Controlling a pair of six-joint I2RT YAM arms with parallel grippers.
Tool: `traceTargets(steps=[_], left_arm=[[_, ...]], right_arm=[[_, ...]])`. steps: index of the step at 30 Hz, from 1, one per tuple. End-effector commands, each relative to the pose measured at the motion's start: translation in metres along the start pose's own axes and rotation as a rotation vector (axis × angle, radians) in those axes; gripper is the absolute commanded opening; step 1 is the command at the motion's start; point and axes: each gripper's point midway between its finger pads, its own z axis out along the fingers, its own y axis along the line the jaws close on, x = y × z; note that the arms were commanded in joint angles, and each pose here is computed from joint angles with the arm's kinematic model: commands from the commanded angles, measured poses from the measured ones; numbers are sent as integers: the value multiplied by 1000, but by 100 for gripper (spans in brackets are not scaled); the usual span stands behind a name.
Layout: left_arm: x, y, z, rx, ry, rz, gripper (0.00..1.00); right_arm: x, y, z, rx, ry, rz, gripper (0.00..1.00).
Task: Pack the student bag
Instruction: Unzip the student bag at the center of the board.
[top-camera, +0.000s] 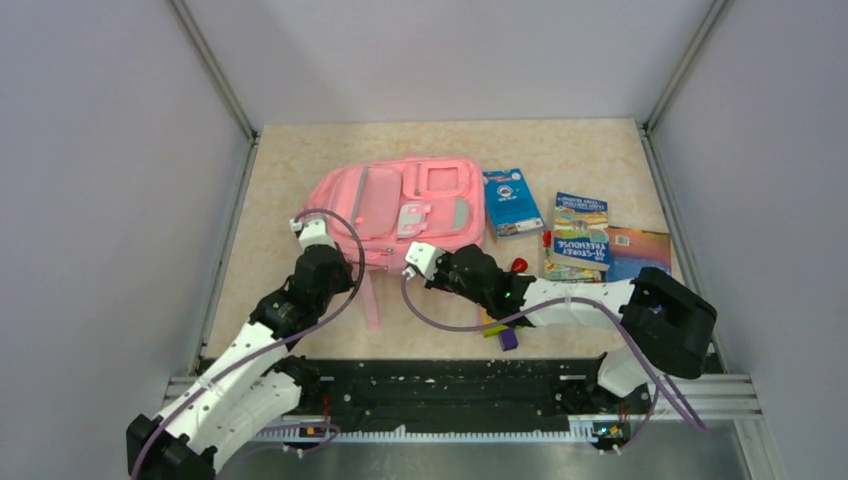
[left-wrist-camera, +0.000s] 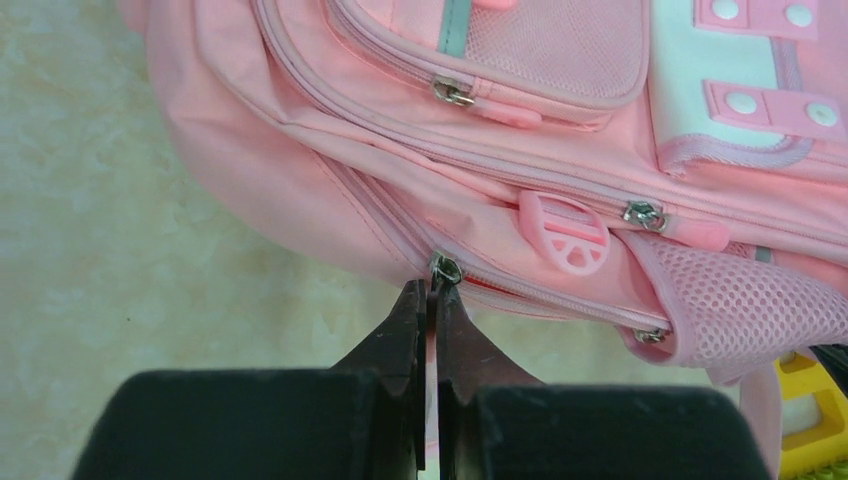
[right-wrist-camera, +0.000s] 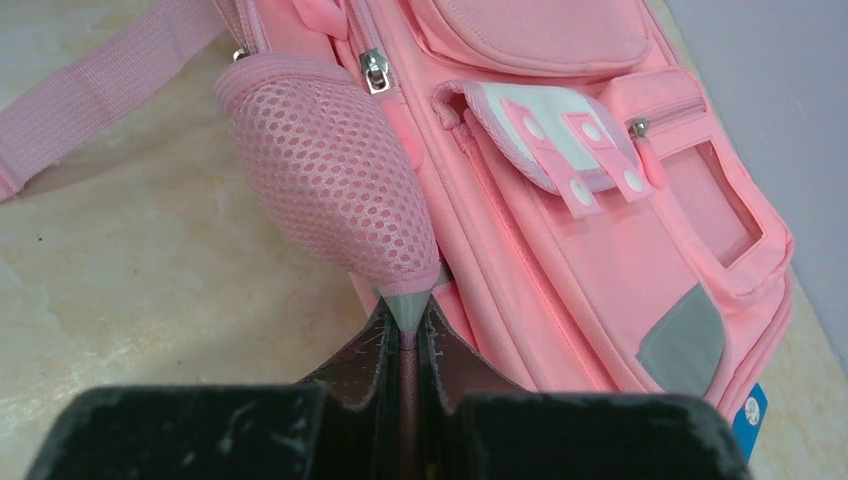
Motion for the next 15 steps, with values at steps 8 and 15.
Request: traceTargets(steps=[8, 15], left_arm=[[-67, 74, 16, -222, -142, -108, 0], [-80, 78, 24, -239, -148, -125, 0]], right_arm=[[3, -80, -7, 205, -2, 37, 0], [-5, -101, 11, 228, -37, 24, 0]])
